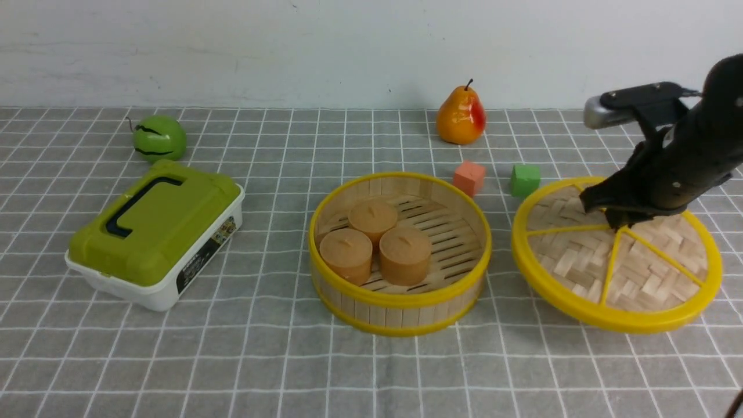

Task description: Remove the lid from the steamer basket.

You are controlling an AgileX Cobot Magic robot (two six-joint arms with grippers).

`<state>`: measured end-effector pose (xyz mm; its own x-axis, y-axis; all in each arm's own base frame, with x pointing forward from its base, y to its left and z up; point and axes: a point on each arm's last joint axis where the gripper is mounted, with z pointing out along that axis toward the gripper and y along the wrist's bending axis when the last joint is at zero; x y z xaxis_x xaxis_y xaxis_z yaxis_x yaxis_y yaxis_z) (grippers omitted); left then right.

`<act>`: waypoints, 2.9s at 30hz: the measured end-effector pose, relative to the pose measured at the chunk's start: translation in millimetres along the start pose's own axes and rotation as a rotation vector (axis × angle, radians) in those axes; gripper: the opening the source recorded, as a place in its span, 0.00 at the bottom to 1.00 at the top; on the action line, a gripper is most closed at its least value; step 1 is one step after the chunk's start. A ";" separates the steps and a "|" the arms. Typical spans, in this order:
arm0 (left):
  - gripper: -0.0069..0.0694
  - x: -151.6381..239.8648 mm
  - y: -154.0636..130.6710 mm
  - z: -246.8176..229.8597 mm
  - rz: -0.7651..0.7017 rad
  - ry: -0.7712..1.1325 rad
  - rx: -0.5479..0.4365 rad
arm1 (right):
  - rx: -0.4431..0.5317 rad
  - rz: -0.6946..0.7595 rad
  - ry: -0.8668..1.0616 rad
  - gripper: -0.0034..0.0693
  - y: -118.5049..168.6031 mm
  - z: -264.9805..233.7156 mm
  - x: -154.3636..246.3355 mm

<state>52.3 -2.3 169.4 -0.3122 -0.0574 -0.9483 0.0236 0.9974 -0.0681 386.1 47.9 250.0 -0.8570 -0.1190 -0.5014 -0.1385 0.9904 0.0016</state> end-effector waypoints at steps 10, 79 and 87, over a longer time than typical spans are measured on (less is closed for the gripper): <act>0.40 0.0 0.0 0.0 0.000 0.000 0.000 | 0.026 0.061 0.008 0.33 -2.6 30.8 1.5; 0.40 0.0 0.0 0.0 0.000 0.000 0.000 | 0.086 0.265 -0.782 0.06 -4.9 -103.2 329.4; 0.40 0.0 0.0 0.0 0.000 0.000 0.000 | 0.058 0.251 -0.745 0.07 -1.8 -102.6 330.6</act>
<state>52.3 -2.3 169.3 -0.3125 -0.0574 -0.9482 0.0236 0.9974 -0.0681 52.1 -0.5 173.0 -0.2975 0.1675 -0.9399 0.0586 0.9858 0.1571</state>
